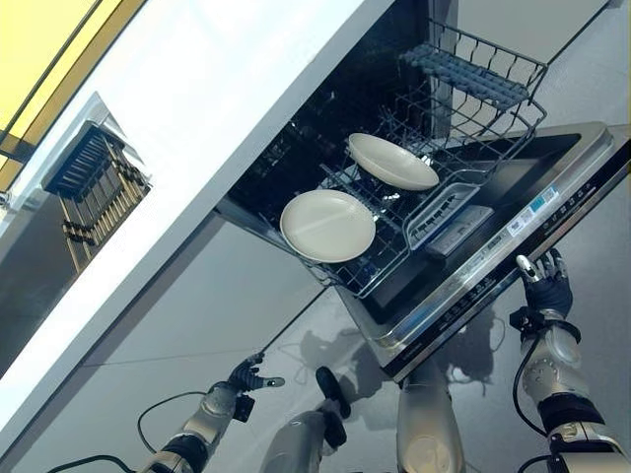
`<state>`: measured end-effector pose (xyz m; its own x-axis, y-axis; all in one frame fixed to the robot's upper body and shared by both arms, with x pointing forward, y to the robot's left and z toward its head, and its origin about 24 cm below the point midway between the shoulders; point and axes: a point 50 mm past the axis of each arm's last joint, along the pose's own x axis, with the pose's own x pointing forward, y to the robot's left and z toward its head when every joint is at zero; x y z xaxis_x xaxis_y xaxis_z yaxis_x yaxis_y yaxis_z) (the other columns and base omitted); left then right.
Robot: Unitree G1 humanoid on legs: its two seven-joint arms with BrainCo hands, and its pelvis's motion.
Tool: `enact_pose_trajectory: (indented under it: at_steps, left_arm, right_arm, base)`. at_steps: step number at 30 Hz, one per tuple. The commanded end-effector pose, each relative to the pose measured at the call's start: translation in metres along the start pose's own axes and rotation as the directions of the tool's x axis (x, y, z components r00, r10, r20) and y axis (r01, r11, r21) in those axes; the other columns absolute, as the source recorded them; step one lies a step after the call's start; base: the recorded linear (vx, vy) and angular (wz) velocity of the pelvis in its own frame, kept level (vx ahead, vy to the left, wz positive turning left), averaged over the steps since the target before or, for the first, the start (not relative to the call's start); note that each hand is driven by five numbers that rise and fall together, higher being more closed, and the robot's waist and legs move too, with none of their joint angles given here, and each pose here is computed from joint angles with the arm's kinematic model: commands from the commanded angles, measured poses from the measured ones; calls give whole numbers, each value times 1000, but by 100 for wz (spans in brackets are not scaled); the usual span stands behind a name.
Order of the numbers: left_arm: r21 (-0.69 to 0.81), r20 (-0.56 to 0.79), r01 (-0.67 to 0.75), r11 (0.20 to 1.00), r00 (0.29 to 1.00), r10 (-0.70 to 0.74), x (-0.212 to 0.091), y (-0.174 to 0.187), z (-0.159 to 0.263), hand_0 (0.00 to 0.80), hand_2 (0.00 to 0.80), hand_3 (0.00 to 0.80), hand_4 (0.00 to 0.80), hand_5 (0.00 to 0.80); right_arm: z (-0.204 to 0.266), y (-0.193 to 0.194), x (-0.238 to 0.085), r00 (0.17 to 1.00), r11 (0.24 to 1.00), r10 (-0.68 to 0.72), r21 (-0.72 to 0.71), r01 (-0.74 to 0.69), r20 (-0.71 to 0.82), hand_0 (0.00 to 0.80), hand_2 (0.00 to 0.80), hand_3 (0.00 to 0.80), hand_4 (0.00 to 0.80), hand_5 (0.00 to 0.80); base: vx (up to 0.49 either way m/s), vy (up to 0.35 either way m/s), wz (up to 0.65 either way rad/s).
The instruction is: Take plates into dishwasher
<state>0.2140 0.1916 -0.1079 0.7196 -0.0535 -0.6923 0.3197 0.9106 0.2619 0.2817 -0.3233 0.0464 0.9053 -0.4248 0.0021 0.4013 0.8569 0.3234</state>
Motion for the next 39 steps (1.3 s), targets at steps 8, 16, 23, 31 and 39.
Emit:
enact_pose_trajectory:
  at_steps: [8,16,23,31,39]
  left_arm:
    - [-20,-22,-55,998,998,54,-8,19,-14,0,0,0,0,0]
    - [-25,-52,-40,999,998,38,-12,12,-24,0,0,0,0,0]
    - [-25,-98,-24,999,995,21,-16,8,-36,0,0,0,0,0]
    - [-8,-154,-7,1000,988,5,-21,6,-50,0,0,0,0,0]
    - [16,-186,11,1000,983,-8,-24,5,-59,0,0,0,0,0]
  right_arm:
    - [15,86,3,879,877,475,-99,-470,36,0,0,0,0,0]
    - [20,120,2,804,799,594,-137,-586,22,0,0,0,0,0]
    - [35,145,0,760,764,642,-148,-627,96,0,0,0,0,0]
    - [46,154,4,746,753,656,-163,-638,111,0,0,0,0,0]
    - [56,153,13,759,765,641,-184,-618,114,0,0,0,0,0]
  base:
    - [8,-4,-4]
    - [32,41,-6]
    - [49,60,-21]
    - [73,63,11]
    - [71,62,32]
